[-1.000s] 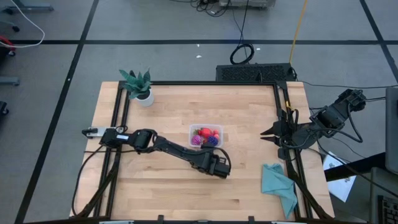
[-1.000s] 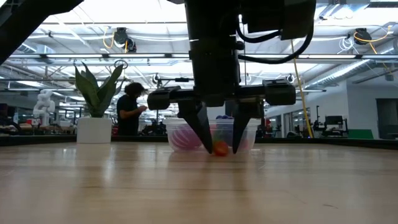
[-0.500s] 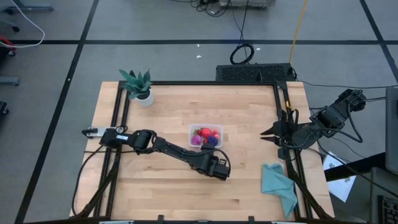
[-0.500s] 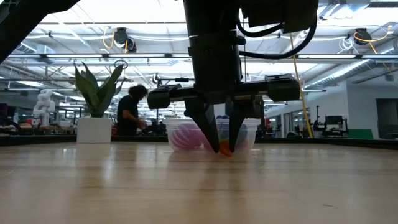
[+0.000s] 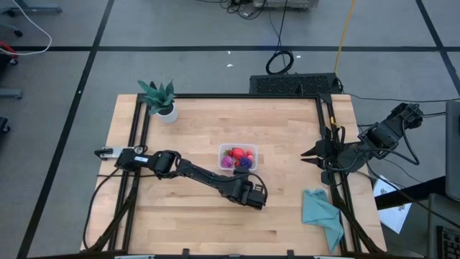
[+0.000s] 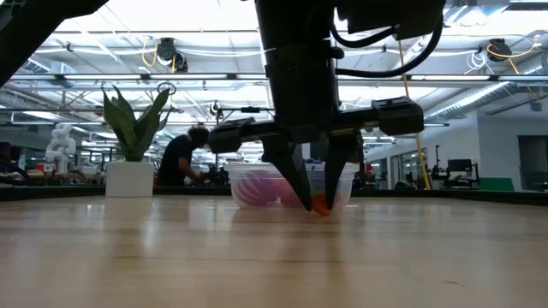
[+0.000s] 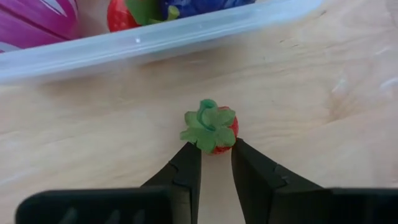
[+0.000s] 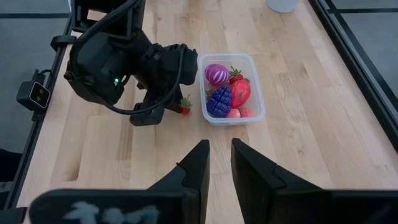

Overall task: Pick and placing Produce into tupperware
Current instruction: Put the red strawberry into the transparent bin

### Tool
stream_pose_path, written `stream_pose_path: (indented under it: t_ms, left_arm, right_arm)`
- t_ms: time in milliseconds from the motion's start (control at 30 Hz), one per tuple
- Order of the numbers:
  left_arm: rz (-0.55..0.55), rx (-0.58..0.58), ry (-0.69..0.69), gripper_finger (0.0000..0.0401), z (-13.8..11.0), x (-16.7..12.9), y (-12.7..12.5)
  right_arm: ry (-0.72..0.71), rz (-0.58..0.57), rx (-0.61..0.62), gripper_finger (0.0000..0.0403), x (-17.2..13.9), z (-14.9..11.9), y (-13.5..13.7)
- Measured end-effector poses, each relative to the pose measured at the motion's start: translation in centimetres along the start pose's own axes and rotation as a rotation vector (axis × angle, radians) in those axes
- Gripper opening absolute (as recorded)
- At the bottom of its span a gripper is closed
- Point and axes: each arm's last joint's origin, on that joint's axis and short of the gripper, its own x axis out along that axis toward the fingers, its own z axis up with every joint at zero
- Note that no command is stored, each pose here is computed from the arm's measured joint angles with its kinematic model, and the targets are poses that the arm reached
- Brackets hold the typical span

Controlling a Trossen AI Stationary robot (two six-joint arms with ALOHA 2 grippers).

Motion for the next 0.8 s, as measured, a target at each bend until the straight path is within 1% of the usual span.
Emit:
stream_pose_path:
  t_ms: [500, 667, 800]
  left_arm:
    - [-0.025, -0.019, -0.007, 0.0076, -1.9, -0.9, 0.0]
    - [-0.057, -0.018, -0.037, 0.0076, -2.4, -2.1, -0.4]
    - [-0.059, -0.009, -0.06, 0.0076, -2.1, -3.6, -0.6]
  right_arm:
    - [0.0, 0.0, 0.0, 0.0055, 0.0, 0.0, 0.0]
    - [-0.009, 0.005, 0.006, 0.0055, 0.0, 0.1, 0.0]
    - [-0.018, 0.009, 0.011, 0.0055, 0.0, 0.2, 0.1]
